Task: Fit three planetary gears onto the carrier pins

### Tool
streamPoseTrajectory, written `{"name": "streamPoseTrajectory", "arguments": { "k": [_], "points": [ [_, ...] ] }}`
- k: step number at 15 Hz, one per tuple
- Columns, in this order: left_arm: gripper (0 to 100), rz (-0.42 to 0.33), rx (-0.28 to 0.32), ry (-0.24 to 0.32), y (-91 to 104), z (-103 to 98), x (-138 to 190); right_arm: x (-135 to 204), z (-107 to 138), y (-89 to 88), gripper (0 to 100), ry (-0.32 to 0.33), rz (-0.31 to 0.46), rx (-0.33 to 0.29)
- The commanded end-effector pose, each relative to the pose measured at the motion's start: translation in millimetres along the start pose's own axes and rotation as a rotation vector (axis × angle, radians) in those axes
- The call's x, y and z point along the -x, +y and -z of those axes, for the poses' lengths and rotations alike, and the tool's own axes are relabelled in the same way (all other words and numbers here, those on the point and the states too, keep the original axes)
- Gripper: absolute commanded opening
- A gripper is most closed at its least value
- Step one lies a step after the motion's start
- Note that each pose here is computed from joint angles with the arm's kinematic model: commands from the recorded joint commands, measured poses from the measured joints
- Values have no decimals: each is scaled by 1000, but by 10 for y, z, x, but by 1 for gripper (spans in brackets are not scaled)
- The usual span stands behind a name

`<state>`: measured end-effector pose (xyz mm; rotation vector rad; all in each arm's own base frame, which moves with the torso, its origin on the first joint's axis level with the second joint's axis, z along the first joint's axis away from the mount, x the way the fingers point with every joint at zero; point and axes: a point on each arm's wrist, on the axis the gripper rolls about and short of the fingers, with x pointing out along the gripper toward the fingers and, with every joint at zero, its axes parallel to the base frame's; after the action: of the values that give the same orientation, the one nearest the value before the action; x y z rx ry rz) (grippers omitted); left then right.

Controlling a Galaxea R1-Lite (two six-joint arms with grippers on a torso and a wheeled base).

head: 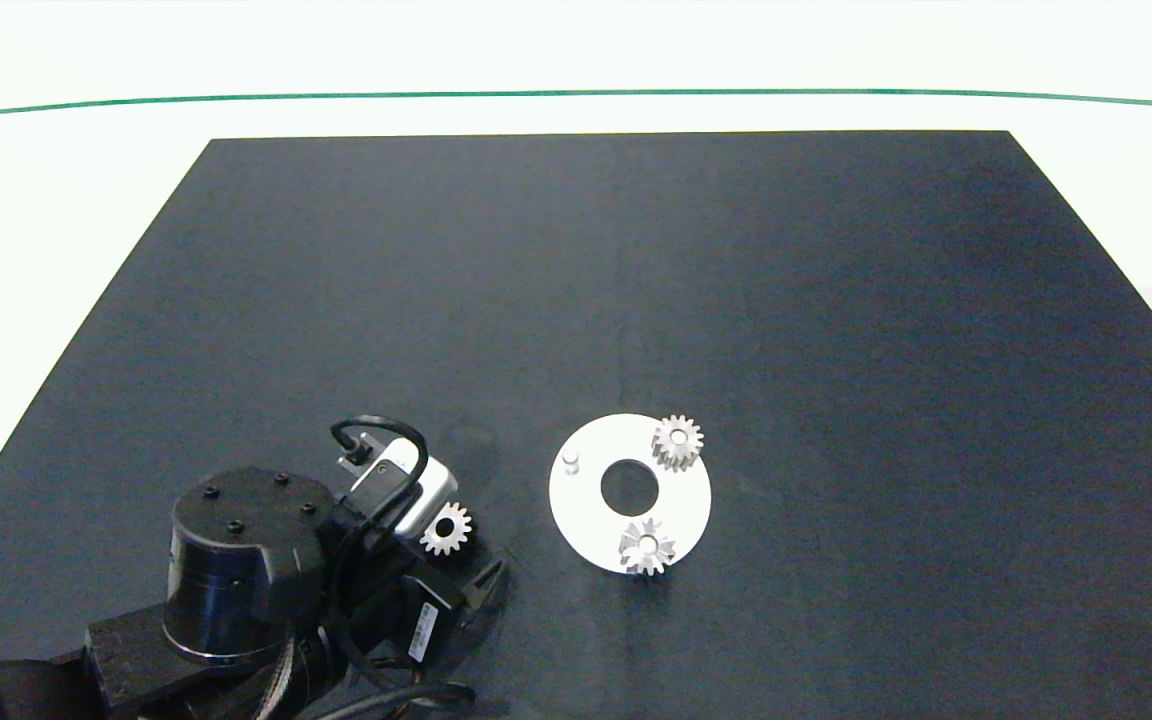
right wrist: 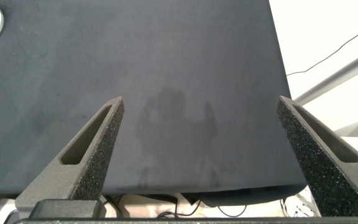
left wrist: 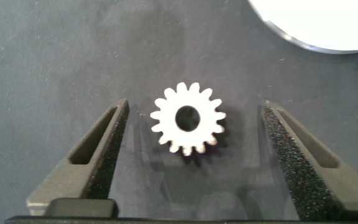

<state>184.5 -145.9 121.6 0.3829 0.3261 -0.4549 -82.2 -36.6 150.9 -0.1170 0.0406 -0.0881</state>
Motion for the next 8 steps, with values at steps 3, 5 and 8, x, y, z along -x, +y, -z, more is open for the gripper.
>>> {"name": "streamPoseTrajectory", "arguments": {
  "k": [3,5,8],
  "points": [
    [76,-10,0,9,16,17,-28,-2,-2,0,100,3,2,2],
    [71,-11,4,8,22,17,-29,-2,-2,0,100,3,2,2],
    [65,-15,4,9,33,20,-32,-4,1,2,100,4,0,3]
  ]
}}
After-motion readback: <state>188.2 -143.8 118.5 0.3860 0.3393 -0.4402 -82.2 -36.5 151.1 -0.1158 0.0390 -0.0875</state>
